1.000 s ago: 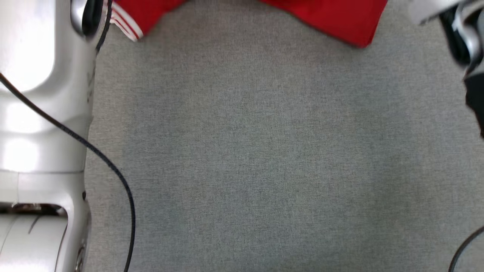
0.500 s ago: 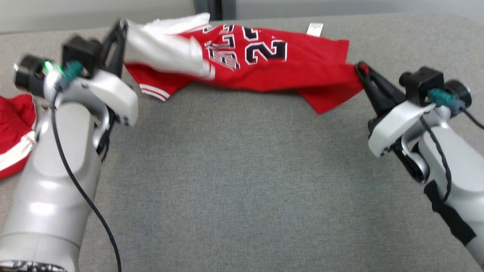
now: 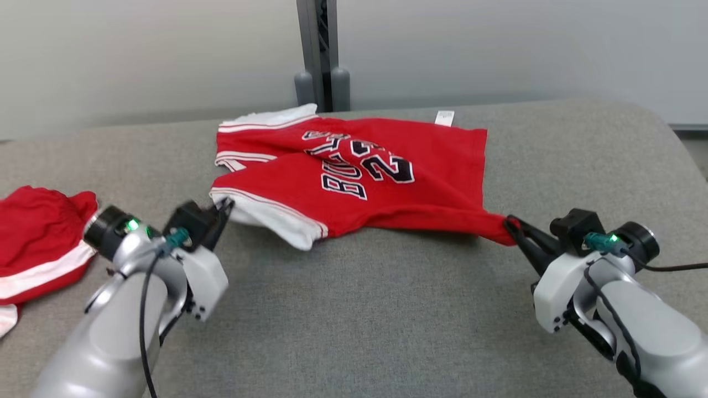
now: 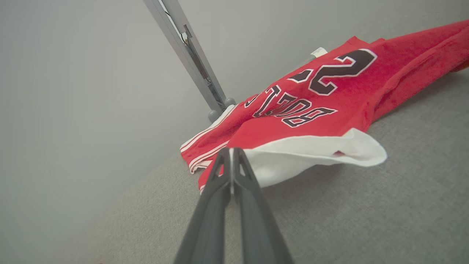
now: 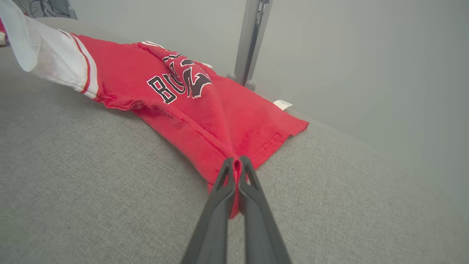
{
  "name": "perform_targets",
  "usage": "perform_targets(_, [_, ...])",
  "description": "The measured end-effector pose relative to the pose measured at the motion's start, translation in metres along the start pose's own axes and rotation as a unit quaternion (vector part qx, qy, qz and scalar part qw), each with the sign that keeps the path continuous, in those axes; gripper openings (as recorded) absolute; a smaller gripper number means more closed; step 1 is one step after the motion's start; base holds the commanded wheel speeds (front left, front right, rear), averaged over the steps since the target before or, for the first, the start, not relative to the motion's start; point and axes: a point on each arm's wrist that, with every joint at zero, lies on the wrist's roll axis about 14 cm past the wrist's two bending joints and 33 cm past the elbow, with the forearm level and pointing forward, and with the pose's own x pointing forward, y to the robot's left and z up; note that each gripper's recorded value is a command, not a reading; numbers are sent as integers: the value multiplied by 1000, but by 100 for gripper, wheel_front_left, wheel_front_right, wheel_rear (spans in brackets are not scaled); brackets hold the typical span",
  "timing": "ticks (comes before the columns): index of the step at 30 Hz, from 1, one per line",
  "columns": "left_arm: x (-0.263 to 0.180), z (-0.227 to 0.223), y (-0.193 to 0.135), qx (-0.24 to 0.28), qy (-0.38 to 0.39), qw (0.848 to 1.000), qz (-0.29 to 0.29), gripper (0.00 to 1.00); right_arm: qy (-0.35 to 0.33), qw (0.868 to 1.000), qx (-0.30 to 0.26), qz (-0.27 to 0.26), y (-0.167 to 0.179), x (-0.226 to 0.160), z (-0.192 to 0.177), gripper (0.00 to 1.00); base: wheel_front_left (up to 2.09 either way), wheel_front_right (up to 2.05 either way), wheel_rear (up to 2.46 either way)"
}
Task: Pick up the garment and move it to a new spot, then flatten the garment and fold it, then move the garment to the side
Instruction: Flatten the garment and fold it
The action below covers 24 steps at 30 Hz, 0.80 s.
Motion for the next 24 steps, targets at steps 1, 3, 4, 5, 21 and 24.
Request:
perform_targets(1, [-5,-4,-6,10,7,1000,-9,0,2,1000,-4,4,4,-2,0,0,0,0,0])
perform_targets(3, [-16,-14,-14,26,22,999,-23,0,7,1000,-13,10,9,-8,-3,0,0,0,0])
perform_targets(4, [-22,-20,-16,33,31,999,-28,0,11,1000,-17,12,12,-11,-5,0,0,0,0])
perform_targets(5, [-27,-25,-19,40,40,998,-35,0,13,1000,-18,13,13,-13,-7,0,0,0,0])
perform_targets(21, [-88,-96,-37,47,172,981,-79,0,43,996,-66,52,35,-45,-33,0,0,0,0])
perform_targets(24, [-100,-108,-45,32,193,977,-89,0,55,993,-88,63,38,-52,-42,0,0,0,0])
